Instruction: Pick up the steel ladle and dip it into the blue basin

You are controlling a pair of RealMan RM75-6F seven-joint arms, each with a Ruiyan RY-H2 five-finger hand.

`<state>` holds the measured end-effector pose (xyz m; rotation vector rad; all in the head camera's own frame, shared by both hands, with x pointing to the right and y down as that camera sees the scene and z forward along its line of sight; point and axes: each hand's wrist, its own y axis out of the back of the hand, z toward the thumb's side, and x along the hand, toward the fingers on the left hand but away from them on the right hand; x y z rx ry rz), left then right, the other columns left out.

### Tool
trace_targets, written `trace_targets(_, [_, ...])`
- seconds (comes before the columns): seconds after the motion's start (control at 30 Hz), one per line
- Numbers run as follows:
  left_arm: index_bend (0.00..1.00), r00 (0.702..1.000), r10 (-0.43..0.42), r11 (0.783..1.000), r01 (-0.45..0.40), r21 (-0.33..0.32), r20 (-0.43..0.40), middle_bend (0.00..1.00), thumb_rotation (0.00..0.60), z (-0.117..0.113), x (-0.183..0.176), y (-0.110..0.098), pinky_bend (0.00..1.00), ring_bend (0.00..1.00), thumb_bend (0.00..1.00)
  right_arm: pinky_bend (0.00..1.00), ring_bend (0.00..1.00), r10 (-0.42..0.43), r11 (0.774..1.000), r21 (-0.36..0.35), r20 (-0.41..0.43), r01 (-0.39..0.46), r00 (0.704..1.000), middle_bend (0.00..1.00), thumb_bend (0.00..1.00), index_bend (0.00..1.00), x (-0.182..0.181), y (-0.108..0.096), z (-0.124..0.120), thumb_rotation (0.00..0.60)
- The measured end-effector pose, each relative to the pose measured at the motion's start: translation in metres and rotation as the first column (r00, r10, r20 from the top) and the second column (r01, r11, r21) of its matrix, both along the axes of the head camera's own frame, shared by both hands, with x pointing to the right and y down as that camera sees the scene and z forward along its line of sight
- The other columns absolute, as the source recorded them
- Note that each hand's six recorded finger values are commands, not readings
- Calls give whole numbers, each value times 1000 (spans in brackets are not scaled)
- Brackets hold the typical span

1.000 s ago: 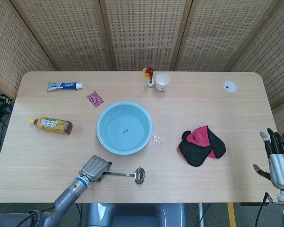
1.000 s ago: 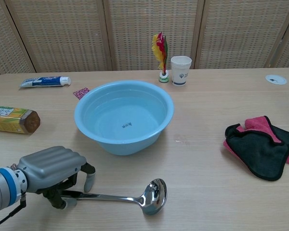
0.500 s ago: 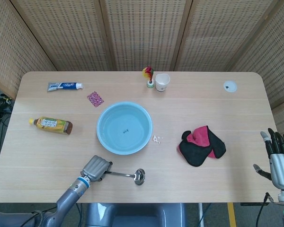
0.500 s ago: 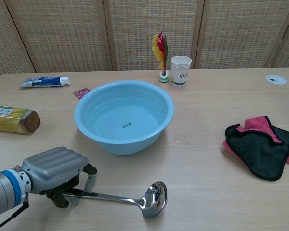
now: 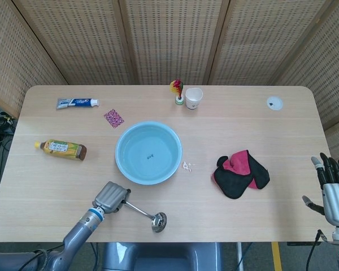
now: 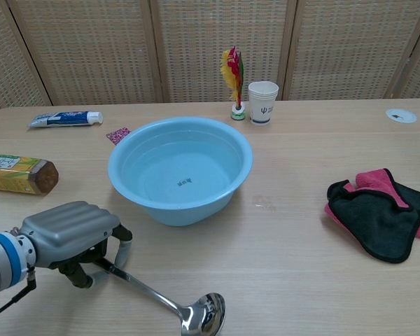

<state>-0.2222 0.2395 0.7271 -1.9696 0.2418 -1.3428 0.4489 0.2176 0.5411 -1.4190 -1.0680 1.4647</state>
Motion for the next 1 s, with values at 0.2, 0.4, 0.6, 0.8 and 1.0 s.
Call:
trace_targets(0.2, [644, 1000, -6, 1000, 6, 5, -8, 945, 600, -15, -10, -9, 1000, 897, 570, 0, 0, 1, 1000, 2, 1, -1, 1000, 0, 0, 0, 0, 0, -1, 600])
trace_targets(0.4, [691, 999, -28, 1000, 28, 8, -34, 945, 600, -37, -22, -22, 1000, 897, 580, 0, 0, -1, 1000, 1, 0, 1, 1000, 0, 0, 0, -1, 0, -1, 600])
trace_targets(0.6, [713, 996, -55, 998, 56, 13, -70, 945, 600, -60, -26, -40, 1000, 897, 581, 0, 0, -3, 1000, 1, -2, 3, 1000, 0, 0, 0, -2, 0, 0, 600])
trace_targets(0.8, [732, 990, -83, 996, 85, 16, -111, 945, 600, -79, -20, -58, 1000, 897, 582, 0, 0, 0, 1000, 1, -3, 0, 1000, 0, 0, 0, -1, -1, 0, 600])
trace_targets(1.0, [733, 987, -116, 991, 122, 48, -116, 945, 600, -97, -10, -90, 1000, 897, 601, 0, 0, 7, 1000, 2, -8, -7, 1000, 0, 0, 0, 1, -2, 0, 600])
